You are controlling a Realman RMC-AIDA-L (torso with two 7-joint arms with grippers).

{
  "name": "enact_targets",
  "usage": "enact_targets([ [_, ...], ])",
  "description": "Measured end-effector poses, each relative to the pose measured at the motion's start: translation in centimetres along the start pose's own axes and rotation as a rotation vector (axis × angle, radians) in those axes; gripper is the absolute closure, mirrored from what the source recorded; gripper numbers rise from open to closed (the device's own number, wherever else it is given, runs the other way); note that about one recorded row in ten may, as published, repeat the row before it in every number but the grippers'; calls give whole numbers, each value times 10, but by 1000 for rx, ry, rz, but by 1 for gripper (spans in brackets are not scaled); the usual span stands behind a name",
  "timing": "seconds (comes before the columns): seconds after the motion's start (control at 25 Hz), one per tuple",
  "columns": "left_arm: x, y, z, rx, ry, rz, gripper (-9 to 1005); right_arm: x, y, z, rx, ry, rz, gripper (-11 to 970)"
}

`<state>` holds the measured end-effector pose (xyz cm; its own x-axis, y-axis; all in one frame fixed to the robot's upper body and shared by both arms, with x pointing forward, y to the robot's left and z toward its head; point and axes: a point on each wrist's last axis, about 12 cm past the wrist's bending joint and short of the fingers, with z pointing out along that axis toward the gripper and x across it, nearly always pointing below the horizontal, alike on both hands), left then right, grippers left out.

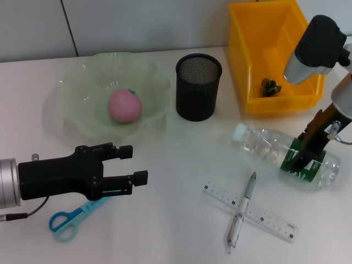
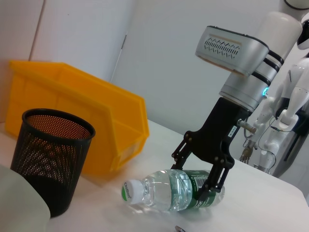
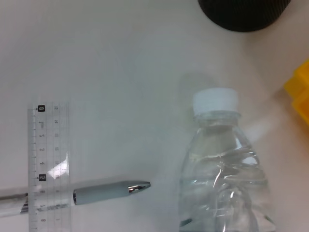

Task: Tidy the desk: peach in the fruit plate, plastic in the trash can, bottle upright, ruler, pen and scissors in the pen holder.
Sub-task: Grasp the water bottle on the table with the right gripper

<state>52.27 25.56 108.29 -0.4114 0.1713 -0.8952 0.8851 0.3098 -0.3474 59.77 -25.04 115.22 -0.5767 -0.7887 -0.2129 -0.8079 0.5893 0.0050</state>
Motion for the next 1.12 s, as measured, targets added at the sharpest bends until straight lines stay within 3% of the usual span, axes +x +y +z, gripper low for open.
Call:
enact_targets([
  [1.12,0,0,-2,-1,-7,3,200,1,3,21,-20,47,-9,175],
])
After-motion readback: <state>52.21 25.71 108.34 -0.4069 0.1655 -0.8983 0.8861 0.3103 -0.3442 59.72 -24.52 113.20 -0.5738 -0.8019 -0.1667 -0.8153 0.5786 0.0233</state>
